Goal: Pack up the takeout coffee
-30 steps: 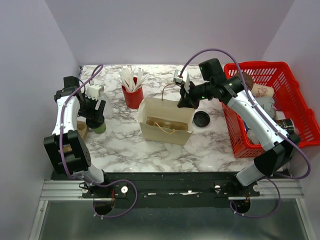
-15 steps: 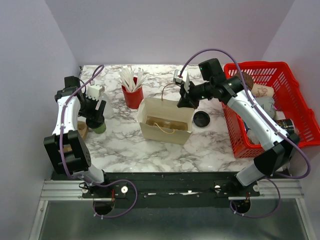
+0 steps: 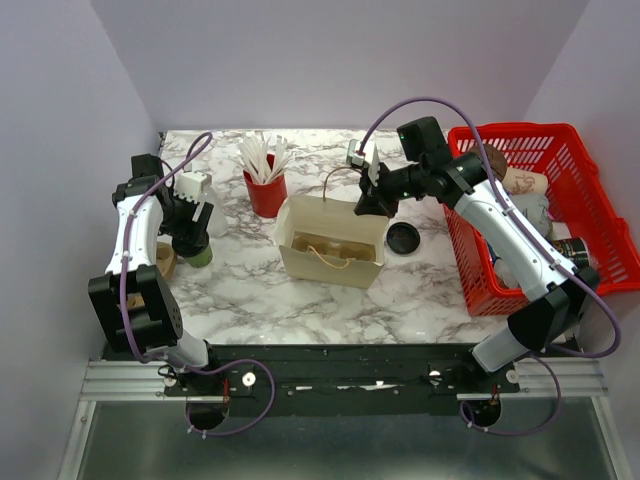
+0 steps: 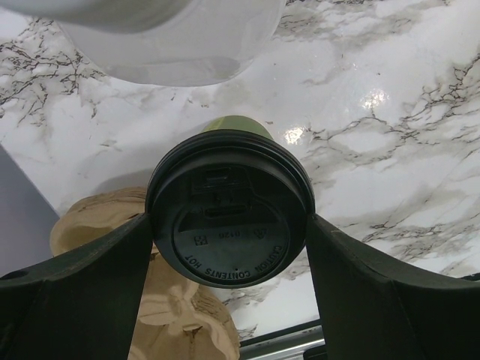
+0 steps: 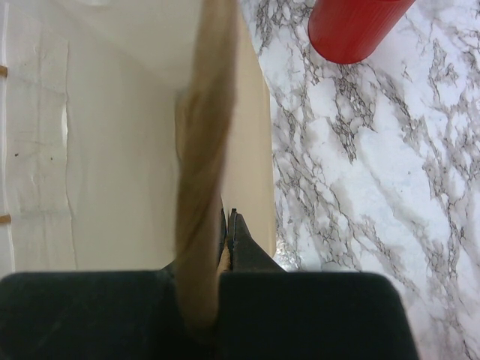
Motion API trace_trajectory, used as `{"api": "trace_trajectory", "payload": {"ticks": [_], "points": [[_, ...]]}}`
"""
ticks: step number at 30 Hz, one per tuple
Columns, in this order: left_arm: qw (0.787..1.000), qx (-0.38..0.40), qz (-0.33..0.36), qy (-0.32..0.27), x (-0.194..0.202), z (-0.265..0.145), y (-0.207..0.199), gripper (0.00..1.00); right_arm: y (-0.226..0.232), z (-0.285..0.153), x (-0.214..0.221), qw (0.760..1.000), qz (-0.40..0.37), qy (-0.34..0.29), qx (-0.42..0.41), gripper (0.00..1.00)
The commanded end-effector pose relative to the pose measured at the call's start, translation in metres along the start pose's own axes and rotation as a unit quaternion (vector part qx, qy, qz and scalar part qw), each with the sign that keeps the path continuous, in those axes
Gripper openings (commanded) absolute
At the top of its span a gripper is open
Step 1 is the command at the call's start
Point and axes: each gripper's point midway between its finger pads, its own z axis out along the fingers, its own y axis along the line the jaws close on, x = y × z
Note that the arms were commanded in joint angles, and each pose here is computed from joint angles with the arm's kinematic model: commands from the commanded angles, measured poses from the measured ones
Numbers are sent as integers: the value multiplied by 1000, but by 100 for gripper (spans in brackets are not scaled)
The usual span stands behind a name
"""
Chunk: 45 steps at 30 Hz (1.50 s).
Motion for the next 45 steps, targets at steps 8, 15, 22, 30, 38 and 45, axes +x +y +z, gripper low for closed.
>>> {"api": "trace_trajectory", "payload": {"ticks": [8, 15, 22, 30, 38, 45], "points": [[1000, 9, 8, 1, 0, -22, -11, 75, -7, 0, -4, 1000, -3, -5, 10, 1], [1000, 9, 8, -11, 3, -55, -26, 69, -8, -1, -3, 1000, -9, 1, 13, 1], [998, 41, 1, -49, -5, -88, -53, 51, -16, -2, -1, 999, -17, 10, 31, 1], [967, 172, 72, -174, -39, -141, -118, 0, -23, -6, -3, 998, -42, 17, 47, 1], [904, 253, 133, -317, -105, -229, -157, 0, -25, -12, 5, 996, -58, 28, 62, 1], [827, 281, 180, -453, -173, -292, -188, 0, -24, -11, 7, 997, -44, 30, 63, 1]]}}
